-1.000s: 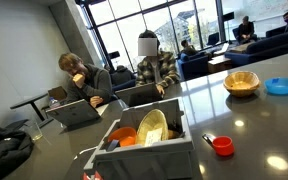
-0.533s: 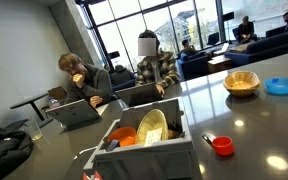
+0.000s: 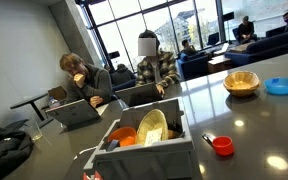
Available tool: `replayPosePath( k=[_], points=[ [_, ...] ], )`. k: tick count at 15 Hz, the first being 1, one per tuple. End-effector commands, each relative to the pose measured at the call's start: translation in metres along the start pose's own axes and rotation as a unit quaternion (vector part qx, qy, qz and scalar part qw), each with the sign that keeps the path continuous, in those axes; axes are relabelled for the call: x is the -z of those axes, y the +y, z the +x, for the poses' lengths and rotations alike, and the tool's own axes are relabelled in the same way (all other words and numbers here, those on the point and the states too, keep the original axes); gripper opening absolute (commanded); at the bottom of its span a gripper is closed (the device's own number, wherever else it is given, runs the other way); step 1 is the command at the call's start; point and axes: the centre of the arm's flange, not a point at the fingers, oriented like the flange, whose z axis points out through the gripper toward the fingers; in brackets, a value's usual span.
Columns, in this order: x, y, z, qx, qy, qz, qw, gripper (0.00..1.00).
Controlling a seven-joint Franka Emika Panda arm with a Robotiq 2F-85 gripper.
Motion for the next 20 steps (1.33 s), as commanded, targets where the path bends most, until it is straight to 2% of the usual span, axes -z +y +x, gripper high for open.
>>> replayPosePath(
  k=[1, 7, 8, 20],
  points=[
    [-0.0014, 0.0002, 0.0011, -0.006, 0.002, -0.011, 0.9999, 0.01],
    [-0.0026, -0.0041, 0.0014, 0.009, 0.001, 0.018, 0.9998, 0.01],
    [-0.0030, -0.0036, 0.0007, 0.002, -0.002, 0.006, 1.0000, 0.04],
    [-0.0033, -0.0057, 0.0010, 0.005, -0.002, 0.011, 0.9999, 0.04]
  ],
)
